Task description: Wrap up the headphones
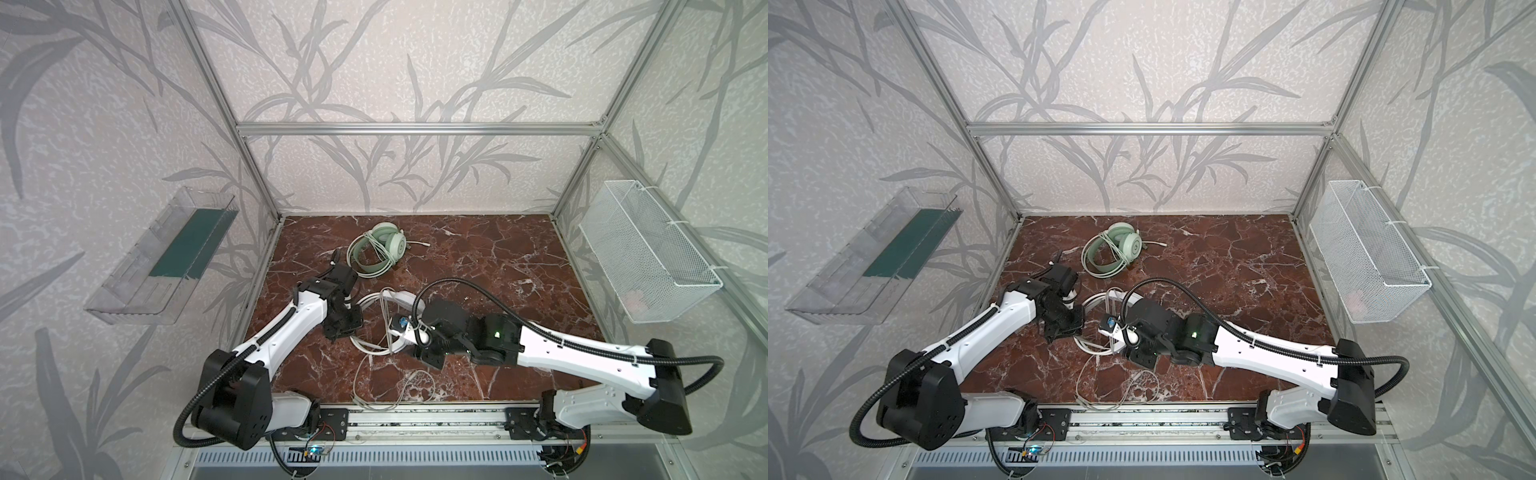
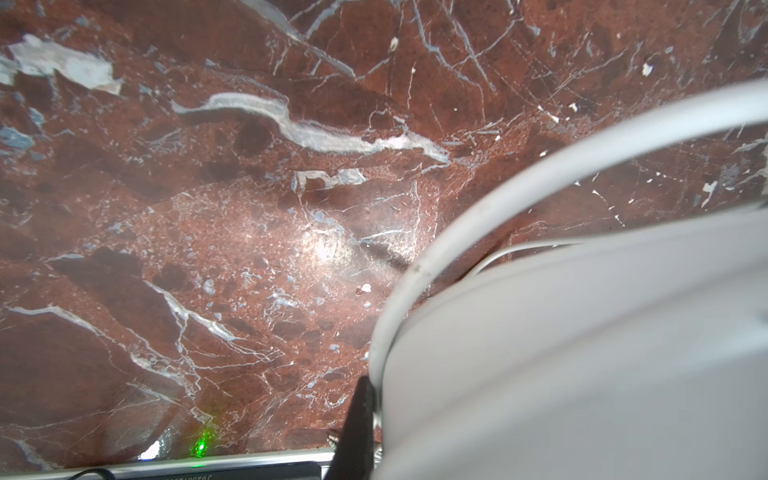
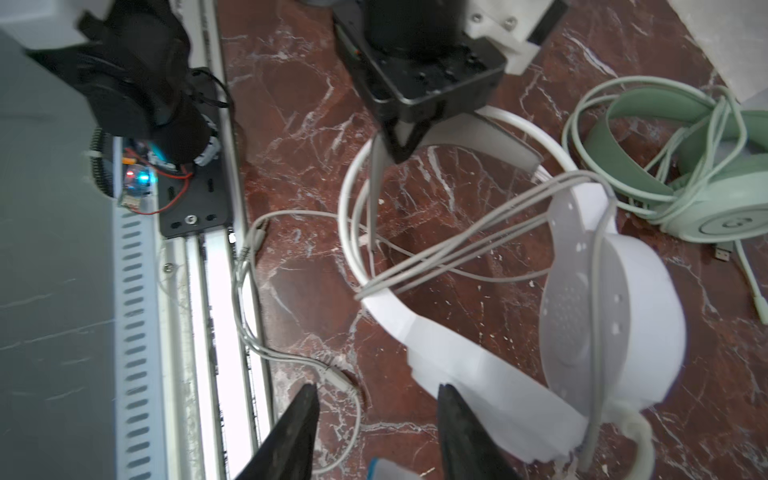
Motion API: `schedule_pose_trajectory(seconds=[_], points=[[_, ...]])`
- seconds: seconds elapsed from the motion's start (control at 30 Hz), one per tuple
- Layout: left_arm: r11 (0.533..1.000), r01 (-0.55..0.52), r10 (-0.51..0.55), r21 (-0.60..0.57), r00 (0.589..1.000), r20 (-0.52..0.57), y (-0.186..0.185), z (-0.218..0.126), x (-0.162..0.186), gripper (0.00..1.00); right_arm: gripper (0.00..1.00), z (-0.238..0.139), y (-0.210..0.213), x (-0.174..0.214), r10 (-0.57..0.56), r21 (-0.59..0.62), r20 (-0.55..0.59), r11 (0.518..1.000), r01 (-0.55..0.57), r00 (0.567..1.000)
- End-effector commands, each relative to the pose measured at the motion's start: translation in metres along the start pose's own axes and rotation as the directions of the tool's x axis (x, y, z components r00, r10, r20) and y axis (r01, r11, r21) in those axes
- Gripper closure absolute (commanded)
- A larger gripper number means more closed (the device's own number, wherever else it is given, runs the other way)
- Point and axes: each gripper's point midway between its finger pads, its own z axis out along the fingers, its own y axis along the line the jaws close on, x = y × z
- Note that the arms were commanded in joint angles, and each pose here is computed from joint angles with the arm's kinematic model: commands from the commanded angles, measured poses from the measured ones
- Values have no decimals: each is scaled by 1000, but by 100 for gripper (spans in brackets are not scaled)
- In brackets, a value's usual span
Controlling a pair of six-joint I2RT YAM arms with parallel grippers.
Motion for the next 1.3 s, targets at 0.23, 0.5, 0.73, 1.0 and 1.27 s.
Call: schedule_pose_trajectory(seconds=[0.23, 0.5, 0.73, 1.0, 1.27], points=[[999, -23, 18, 40, 995, 101, -14, -32, -16, 100, 52, 9, 47, 32, -79, -140, 2, 987, 78, 997], [992, -41, 7, 122, 965, 261, -36, -111, -33, 100, 48, 23, 51, 29, -17, -158, 79, 987, 29, 997], [979, -71, -15, 191, 910, 415, -46, -182, -35, 100, 40, 38, 39, 13, 12, -81, 241, 997, 8, 970], [971, -99, -17, 218, 880, 475, -53, -229, -34, 100, 33, 45, 21, -16, 40, 9, 420, 999, -48, 906], [962, -130, -17, 242, 850, 526, -64, -266, -36, 100, 32, 69, 14, -30, 97, 11, 474, 993, -116, 875]])
